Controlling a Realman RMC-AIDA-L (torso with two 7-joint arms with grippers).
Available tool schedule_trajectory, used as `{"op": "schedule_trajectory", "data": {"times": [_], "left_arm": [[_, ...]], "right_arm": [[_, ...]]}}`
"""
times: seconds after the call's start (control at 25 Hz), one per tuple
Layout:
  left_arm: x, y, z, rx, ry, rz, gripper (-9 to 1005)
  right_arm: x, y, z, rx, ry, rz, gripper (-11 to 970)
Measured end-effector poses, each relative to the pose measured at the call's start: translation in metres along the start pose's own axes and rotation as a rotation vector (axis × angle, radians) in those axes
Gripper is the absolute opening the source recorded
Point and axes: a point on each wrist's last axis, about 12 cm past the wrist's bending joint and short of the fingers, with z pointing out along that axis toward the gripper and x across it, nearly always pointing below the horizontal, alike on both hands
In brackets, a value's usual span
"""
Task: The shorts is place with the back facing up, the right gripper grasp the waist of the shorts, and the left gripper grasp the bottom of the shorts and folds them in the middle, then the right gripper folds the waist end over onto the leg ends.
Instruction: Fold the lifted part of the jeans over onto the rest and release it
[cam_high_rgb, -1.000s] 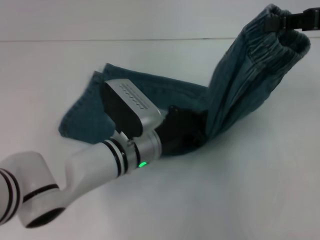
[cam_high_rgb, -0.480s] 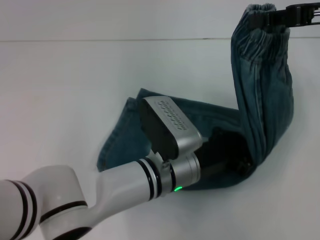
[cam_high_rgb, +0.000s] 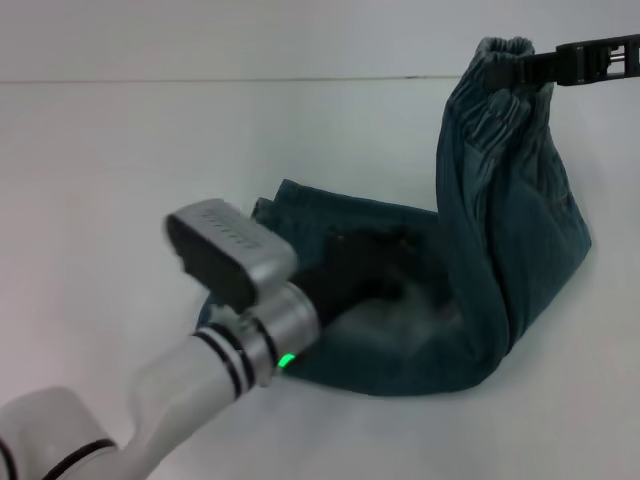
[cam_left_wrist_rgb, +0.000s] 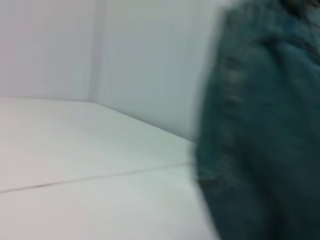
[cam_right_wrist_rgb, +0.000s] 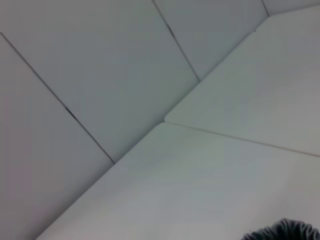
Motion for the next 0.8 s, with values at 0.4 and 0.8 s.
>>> {"op": "schedule_trajectory", "data": {"times": [0.4, 0.8], "left_arm": [[0.002, 0.054, -0.079, -0.319, -0.361, -0.041, 384], [0.012, 0.086, -0.146, -0.601, -0.504, -0.053, 720]], "right_arm": [[-0.001, 0.012, 0.039, -0.071, 0.102, -0.070, 88], [-0.005, 0.038, 0.129, -0.120, 0.280, -0.200, 97]]}}
